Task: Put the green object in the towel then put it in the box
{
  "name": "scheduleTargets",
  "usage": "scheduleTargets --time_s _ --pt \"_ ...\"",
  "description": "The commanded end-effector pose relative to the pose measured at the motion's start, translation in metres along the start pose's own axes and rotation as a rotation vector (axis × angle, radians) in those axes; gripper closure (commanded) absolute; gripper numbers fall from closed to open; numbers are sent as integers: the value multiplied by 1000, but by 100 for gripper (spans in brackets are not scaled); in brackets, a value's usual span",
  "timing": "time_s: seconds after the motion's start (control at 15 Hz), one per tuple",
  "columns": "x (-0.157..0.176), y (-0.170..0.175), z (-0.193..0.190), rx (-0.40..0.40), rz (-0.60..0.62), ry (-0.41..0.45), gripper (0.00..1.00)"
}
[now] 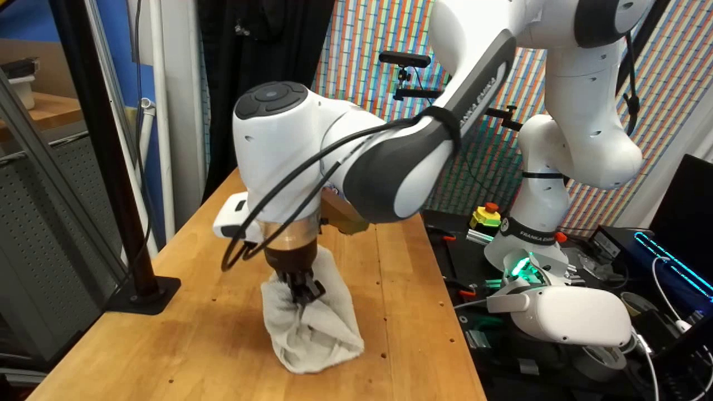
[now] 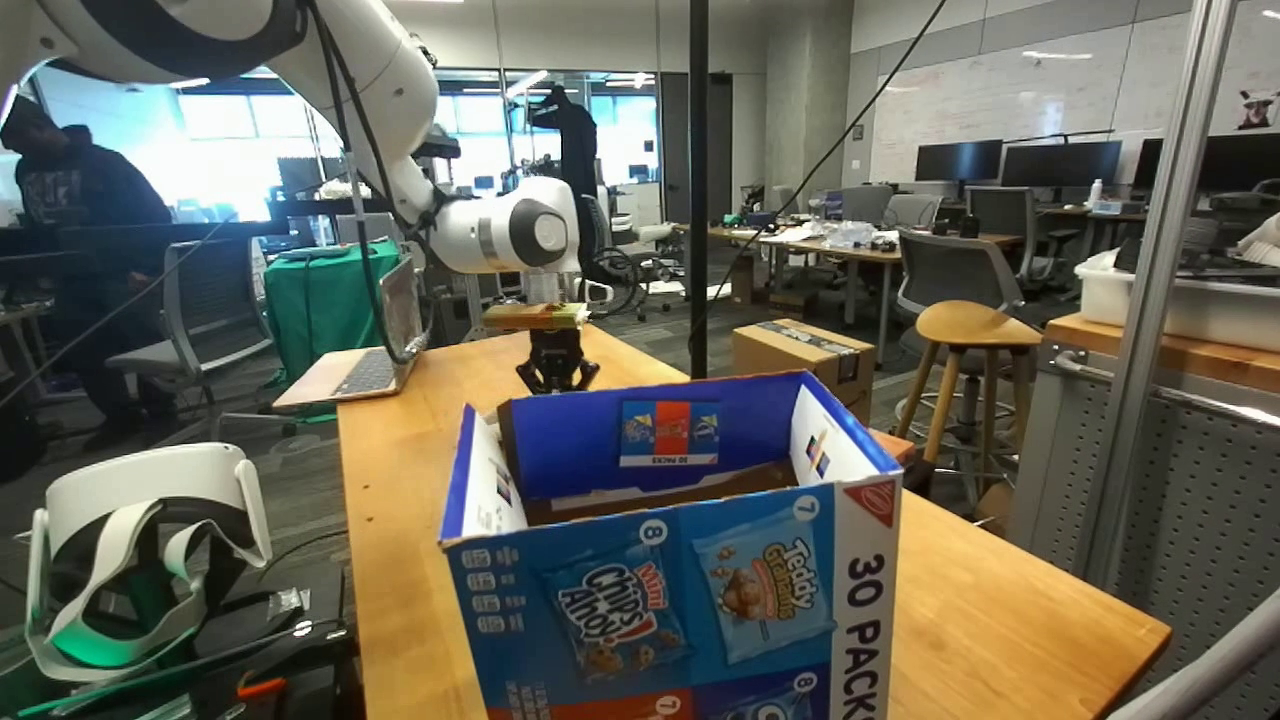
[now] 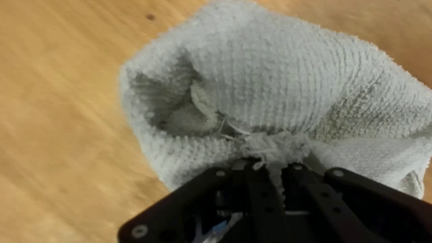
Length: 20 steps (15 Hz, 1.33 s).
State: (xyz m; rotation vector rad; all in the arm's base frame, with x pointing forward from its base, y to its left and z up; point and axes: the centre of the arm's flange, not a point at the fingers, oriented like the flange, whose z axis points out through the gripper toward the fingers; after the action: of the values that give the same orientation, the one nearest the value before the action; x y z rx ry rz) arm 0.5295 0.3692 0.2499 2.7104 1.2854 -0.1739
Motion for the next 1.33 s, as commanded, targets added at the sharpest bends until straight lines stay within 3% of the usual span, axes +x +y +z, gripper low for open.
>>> scheduleTargets --time_s 0.0,0.13,0.33,0.4,0.47,0.67,1.0,1.07,1.27 --pt "-28 83 29 -122 120 -62 95" --pt "-42 114 34 -159 164 -88 95" --pt "-54 127 39 -134 194 -98 92" --pt "-55 123 39 -117 190 -93 66" --pt "-56 118 38 -112 188 -89 64" --pt "-58 94 33 -79 171 -69 45" --pt "-78 45 -1 8 144 33 7" --pt "-83 36 -9 15 143 57 1" --pt "-103 18 -34 9 143 129 0"
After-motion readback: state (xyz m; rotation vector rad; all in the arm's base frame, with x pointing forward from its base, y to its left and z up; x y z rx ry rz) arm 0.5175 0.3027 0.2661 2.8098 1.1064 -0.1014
